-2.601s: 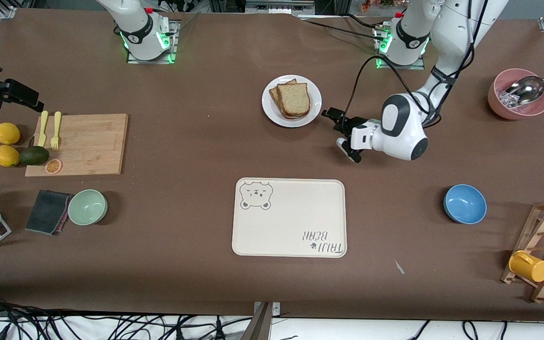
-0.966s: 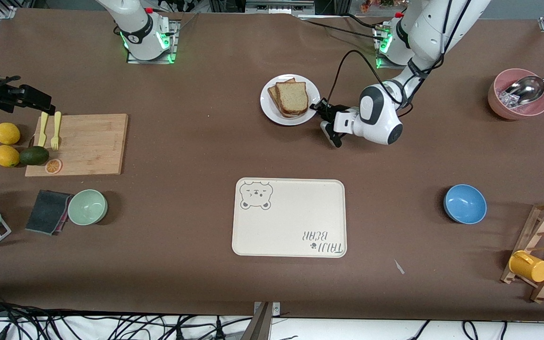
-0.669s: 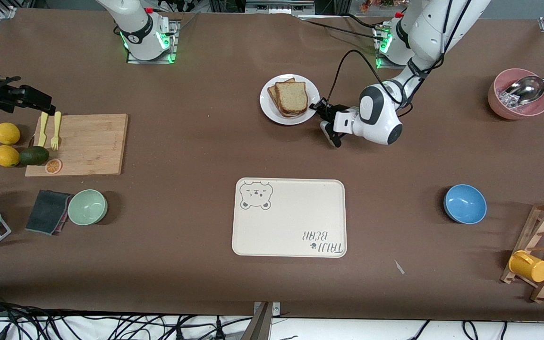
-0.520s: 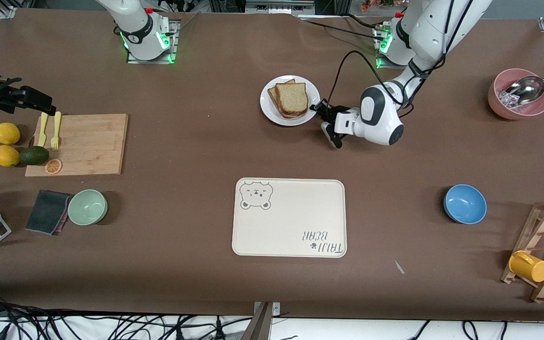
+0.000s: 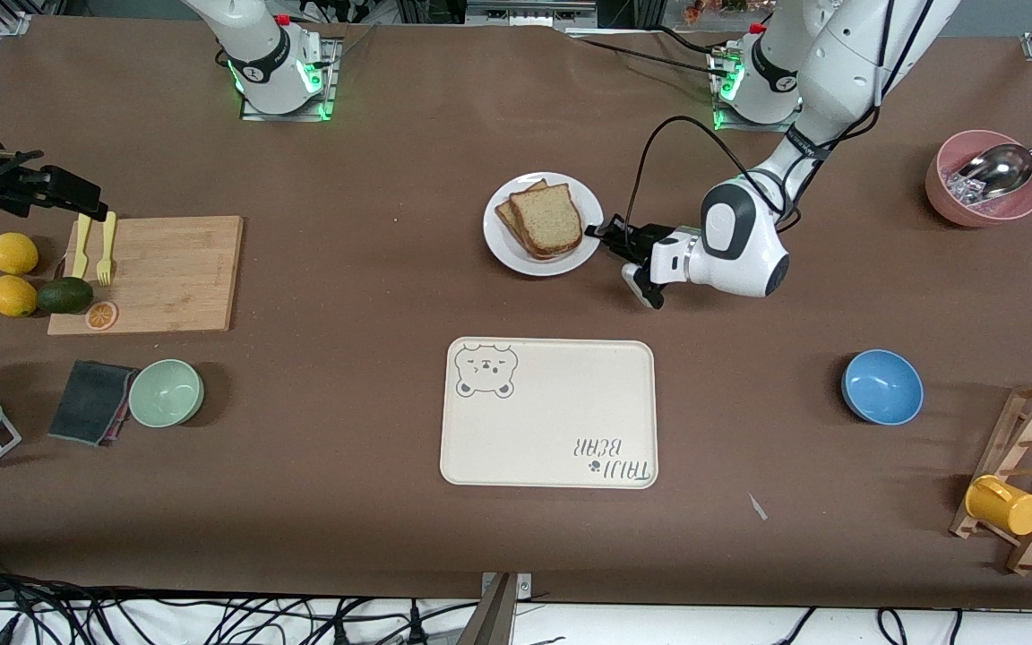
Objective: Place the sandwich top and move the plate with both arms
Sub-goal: 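Slide the white plate with the left gripper onto the cream tray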
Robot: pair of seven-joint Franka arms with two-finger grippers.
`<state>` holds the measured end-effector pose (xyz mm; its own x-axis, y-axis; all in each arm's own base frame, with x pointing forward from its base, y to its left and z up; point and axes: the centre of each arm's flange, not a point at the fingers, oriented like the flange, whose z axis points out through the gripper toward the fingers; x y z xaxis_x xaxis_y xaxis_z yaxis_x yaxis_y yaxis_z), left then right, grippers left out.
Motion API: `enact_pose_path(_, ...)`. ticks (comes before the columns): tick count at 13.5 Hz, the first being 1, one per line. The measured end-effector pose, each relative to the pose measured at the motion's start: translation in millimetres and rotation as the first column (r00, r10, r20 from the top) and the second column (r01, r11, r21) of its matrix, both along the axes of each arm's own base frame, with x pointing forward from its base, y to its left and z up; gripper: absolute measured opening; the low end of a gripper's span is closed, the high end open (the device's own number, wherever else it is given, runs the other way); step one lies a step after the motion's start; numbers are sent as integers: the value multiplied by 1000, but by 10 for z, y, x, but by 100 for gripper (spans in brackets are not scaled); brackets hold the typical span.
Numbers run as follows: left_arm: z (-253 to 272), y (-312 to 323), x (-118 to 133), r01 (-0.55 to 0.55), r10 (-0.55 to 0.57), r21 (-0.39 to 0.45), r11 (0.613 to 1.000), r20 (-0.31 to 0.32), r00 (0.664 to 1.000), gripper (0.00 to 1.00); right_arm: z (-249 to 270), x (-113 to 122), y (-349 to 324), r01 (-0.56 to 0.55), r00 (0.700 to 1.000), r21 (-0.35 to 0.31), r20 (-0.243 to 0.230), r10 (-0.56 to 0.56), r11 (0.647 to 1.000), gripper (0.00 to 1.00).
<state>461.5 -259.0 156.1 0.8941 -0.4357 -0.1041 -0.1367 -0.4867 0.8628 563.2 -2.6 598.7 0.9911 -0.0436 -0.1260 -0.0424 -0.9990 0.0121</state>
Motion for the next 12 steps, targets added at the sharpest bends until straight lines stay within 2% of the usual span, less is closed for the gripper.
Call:
enact_pose_path(7,624,63,890,-199,199,16,980,-18,980,4,2,3,2,0,1000,0,2,0,1000,100)
enact_pose_path(12,533,313,1326,-280,280,-9,960,-25,960,4,7,12,7,-1,1000,0,10,1,1000,100)
